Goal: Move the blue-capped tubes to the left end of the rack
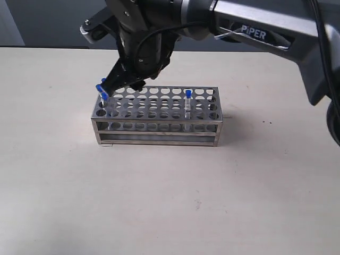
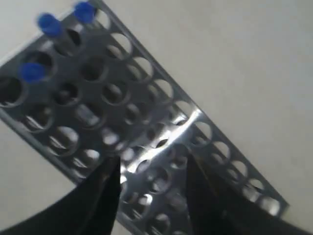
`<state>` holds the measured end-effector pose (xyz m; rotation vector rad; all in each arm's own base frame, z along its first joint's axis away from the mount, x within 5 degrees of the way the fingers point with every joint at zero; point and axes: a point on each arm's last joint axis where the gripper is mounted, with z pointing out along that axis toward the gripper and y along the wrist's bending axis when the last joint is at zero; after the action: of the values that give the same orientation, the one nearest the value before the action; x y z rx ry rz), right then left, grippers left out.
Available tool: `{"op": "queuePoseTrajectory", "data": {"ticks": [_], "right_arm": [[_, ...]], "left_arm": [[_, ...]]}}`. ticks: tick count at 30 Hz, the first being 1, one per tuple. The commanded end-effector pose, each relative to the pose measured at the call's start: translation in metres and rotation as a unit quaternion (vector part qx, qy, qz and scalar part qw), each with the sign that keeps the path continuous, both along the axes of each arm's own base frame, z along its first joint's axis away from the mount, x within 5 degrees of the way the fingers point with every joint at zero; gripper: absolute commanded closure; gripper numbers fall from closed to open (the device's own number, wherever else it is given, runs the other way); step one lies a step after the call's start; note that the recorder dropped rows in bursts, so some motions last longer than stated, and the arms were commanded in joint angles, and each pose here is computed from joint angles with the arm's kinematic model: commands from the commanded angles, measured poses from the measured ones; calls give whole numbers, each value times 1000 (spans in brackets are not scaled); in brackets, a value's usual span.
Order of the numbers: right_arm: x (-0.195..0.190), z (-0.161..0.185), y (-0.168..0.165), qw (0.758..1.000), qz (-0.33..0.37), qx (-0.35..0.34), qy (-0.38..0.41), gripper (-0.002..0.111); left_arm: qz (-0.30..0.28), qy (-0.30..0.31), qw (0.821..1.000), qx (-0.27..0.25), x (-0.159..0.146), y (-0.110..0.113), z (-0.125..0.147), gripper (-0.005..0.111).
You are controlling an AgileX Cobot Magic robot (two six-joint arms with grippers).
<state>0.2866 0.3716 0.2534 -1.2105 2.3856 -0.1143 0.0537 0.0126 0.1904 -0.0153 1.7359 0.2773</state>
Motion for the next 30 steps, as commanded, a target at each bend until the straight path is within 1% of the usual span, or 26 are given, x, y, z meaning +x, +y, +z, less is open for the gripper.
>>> {"op": "queuePoseTrajectory", "data": {"ticks": [1,7,11,16,23,25,26,27,28,30], "right_arm": [[8,6,-16,998,-27,-55,-35,66],[30,3,-38,996,-73,-41,0,66],[42,-7,-49,993,-104,-32,42,66],[42,-25,-53,992,-103,-38,67,66],[45,-48,-62,991,-102,-48,67,66],[48,-49,-63,992,-103,-47,63,71],[49,-49,-63,992,-103,-46,58,79],[49,-49,-63,992,-102,-46,56,84],[49,-49,-63,992,-102,-45,58,98],[49,-49,-63,991,-112,-43,57,109]], "left_arm": [[1,-6,1000,-1,0,0,2,106],[1,-6,1000,-1,0,0,2,106],[1,-6,1000,-1,0,0,2,106],[1,-6,1000,-1,0,0,2,106],[1,-6,1000,-1,0,0,2,106],[1,-6,1000,-1,0,0,2,106],[1,-6,1000,-1,0,0,2,106],[1,-6,1000,-1,0,0,2,106],[1,-6,1000,-1,0,0,2,106],[1,-6,1000,-1,0,0,2,106]]}}
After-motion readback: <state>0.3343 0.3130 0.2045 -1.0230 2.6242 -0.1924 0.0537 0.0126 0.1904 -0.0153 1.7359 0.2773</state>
